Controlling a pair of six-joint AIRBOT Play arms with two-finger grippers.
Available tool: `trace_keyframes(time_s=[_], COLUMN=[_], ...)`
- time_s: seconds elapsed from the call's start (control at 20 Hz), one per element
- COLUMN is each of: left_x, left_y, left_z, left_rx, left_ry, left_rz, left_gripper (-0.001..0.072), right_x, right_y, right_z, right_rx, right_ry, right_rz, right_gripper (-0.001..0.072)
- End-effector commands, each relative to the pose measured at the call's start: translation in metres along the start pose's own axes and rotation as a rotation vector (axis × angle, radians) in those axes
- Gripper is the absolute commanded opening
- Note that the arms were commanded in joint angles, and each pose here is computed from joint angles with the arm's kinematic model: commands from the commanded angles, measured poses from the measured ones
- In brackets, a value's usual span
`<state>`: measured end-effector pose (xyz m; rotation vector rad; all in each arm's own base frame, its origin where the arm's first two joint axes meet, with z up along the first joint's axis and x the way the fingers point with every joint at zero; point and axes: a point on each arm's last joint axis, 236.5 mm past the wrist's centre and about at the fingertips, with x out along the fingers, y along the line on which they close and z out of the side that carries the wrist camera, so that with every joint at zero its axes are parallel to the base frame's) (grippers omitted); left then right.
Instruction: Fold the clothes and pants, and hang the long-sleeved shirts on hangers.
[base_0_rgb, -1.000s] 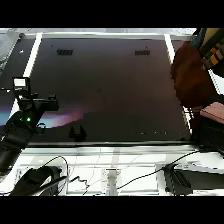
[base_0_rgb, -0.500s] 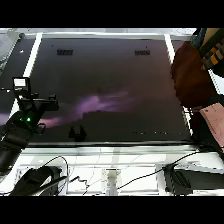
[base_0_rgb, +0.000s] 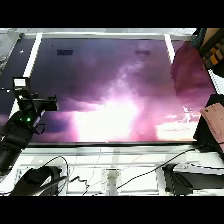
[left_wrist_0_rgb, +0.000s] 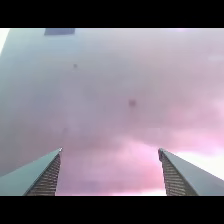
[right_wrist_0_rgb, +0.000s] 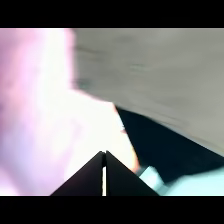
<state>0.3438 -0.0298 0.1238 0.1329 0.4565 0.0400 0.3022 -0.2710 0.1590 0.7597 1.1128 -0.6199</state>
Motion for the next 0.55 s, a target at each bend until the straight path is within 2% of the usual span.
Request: trace_keyframes(time_s=[0.0, 0.15, 0.3, 0.4, 0.5], left_x=[0.0, 0.0, 0.0, 0.0, 0.0], left_y=[0.0, 0.0, 0.0, 0.0, 0.0], left_z=[0.0, 0.0, 0.0, 0.0, 0.0], left_rx=[0.0, 0.0, 0.0, -0.001, 0.0], left_ry=[0.001, 0.001, 0.001, 0.001, 0.001], left_rz=[0.001, 0.001, 0.001, 0.001, 0.001], left_gripper=[0.0697, 0.0697, 0.0697, 0.0697, 0.0697], right_x=[0.011, 0.007, -0.009, -0.015, -0.017], right_y=[0.147, 0.279, 0.363, 0.391, 0.408], right_z=[-0.026, -0.096, -0.193, -0.234, -0.256], right_rx=[-0.358, -0.806, -1.219, -1.364, -1.409], right_ry=[-0.058, -0.136, -0.191, -0.25, -0.296], right_rz=[0.162, 0.321, 0.444, 0.45, 0.447], right_gripper=[0.0008, 0.0009, 0.0009, 0.0009, 0.0009])
